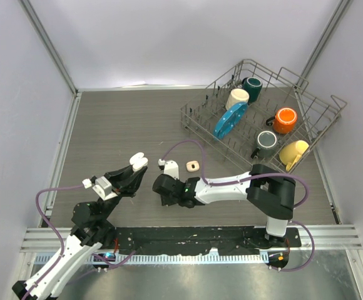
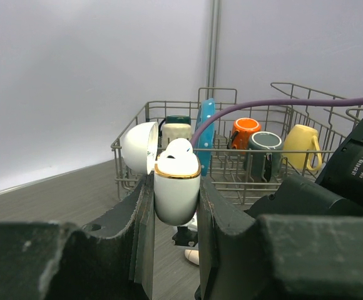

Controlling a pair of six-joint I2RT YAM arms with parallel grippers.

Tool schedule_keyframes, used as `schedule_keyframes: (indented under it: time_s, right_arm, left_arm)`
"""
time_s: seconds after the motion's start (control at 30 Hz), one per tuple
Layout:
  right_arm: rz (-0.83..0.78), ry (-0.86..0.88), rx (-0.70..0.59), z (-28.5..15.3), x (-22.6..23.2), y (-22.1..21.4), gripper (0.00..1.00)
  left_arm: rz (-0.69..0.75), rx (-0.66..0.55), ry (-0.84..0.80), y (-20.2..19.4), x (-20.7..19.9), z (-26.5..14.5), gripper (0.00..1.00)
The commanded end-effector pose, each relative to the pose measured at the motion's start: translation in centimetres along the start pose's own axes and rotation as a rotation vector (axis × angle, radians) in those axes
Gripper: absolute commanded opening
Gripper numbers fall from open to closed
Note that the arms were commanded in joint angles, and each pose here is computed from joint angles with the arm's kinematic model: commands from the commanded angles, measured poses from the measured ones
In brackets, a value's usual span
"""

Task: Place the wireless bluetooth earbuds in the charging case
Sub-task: Pick up the earbud from the center of the board.

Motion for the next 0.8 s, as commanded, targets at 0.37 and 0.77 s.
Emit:
schedule_keyframes:
  time_s: [0.37,0.77]
  right_arm:
    - [-0.007,-0.019,-0.015,-0.15,0.58,0.89,0.36]
    - [-0.013,-0.015,0.000,-0.28,0.62,0.83,0.36]
  left_arm:
    - [-0.013,-0.104,-0.009,1.86,-0.42,-0.02,0.00]
    - [-0.015,-0.102,-0.007,1.80,-0.40,-0.03,0.00]
Point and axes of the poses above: each gripper's point midway between its finger pads, its own z axis out along the fingers, its own x axis along the line the jaws close on, y = z × x, the point moved 9 cm from there along -z, back along the fingers, and after that the axes turned 11 degrees about -z, right-handed, at the moved point
